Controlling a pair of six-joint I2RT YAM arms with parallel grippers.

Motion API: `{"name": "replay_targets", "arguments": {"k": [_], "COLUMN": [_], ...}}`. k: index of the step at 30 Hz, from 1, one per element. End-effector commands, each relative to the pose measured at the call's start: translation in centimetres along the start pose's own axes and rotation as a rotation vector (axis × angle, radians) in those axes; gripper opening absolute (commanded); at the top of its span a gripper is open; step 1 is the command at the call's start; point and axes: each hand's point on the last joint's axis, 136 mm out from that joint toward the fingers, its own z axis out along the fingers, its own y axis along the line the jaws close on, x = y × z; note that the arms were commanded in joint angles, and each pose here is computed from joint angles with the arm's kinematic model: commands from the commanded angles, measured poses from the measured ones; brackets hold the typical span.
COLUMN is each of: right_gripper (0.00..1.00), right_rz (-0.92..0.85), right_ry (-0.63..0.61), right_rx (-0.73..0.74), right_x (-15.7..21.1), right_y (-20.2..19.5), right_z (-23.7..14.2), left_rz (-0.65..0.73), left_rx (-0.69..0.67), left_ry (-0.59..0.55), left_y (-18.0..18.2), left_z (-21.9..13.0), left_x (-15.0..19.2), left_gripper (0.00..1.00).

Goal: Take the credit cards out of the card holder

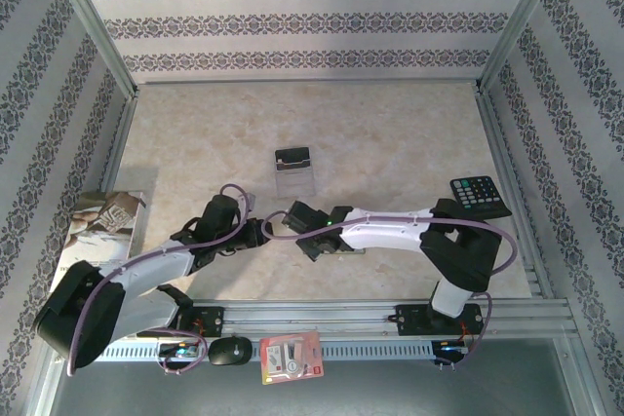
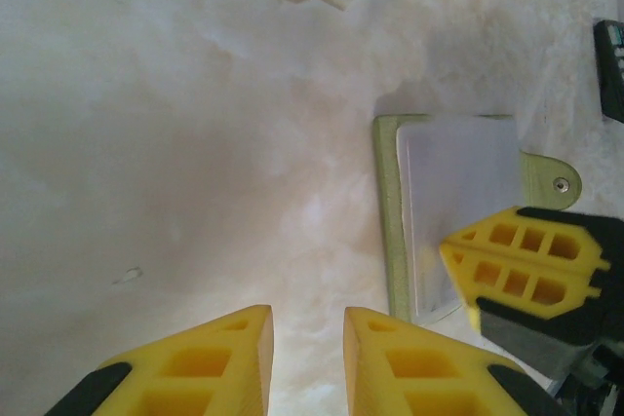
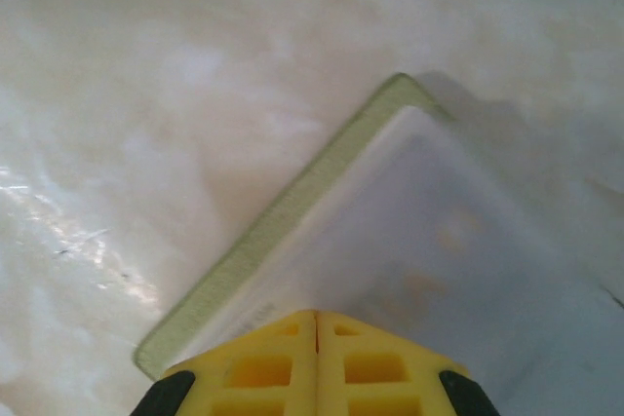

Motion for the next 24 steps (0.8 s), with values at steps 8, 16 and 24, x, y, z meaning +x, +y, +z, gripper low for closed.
{"name": "replay_targets", "arguments": {"k": [8, 16, 24], "right_gripper": [0.00, 0.36, 0.38], "right_rz": [0.202, 0.186, 0.218], "right_ry": [-0.092, -0.111, -0.035], "right_rx": [0.018, -0.053, -0.057], "right_x": [0.7, 0.4, 1.1], "right_y": [-3.1, -2.1, -2.1], "right_z": [-1.2, -1.3, 0.7], "left_rz": [0.089, 0.071, 0.083], "left_rx": [0.098, 0.031, 0.046], "left_ry": [-0.019, -0.059, -0.036], "left_y": [-5.6, -4.5, -4.9], "left_z": [3.3, 3.3, 3.1], "left_x": [-1.6, -1.9, -1.5], "left_gripper": [0.25, 0.23, 0.23]}}
